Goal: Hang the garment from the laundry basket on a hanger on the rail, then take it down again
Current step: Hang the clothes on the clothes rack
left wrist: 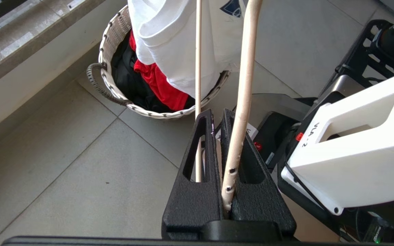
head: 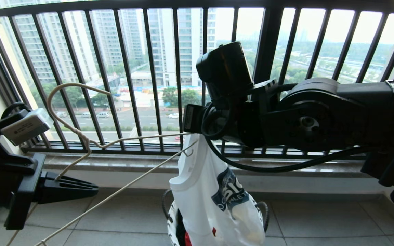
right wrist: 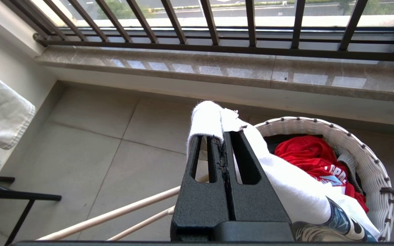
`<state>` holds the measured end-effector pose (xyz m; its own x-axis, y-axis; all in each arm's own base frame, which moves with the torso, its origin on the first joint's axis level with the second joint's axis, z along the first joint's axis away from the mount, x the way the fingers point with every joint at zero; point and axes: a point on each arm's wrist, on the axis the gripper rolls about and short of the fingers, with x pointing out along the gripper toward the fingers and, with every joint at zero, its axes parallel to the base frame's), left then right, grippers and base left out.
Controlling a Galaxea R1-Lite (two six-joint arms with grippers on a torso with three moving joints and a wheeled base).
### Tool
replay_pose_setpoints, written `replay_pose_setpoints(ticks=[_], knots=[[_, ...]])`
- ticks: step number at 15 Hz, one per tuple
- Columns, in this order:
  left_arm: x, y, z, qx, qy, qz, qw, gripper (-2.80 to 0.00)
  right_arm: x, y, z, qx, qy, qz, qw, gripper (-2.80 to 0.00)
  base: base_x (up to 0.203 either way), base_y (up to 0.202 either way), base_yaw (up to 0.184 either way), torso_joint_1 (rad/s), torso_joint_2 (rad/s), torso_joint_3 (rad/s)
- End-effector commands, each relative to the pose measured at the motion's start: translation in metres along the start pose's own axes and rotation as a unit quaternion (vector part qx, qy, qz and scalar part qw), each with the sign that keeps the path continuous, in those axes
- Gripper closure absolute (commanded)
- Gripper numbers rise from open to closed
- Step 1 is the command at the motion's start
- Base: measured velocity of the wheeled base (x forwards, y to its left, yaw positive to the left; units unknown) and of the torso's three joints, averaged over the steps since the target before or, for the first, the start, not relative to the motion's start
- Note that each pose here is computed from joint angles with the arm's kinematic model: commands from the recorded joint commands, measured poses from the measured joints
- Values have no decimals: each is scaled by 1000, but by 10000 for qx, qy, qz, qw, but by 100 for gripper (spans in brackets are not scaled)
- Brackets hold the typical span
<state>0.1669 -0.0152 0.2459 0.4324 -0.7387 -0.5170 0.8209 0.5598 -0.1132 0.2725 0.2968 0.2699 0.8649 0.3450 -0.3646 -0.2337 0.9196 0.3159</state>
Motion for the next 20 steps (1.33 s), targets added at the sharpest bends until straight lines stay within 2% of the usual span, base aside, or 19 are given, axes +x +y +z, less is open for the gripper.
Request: replay_pose_setpoints(ticks=[1,3,9,11,13,15,20], knots=[[4,12,0,-215,-65,130,9997,0,-1,1,-1,14,-14,-4,10000,0,0,0,0,0,0,0],[6,18,0,-263,29,450,9986,0,-3,0,3,39,-55,4,10000,0,0,0,0,0,0,0],[7,21,0,-270,150,683,9972,0,-5,-4,8,87,-127,-28,9999,0,0,0,0,0,0,0],[5,24,1,-247,91,839,9961,0,-4,-5,9,93,-144,-51,9998,0,0,0,0,0,0,0],[0,28,5,-299,-56,1161,9928,0,-4,-7,14,129,-197,-78,9997,0,0,0,0,0,0,0],[-1,28,7,-432,-177,1233,9913,0,-3,-8,14,129,-194,-88,9997,0,0,0,0,0,0,0],[1,29,8,-439,-139,1218,9915,0,-2,-7,12,115,-169,-85,9998,0,0,0,0,0,0,0]])
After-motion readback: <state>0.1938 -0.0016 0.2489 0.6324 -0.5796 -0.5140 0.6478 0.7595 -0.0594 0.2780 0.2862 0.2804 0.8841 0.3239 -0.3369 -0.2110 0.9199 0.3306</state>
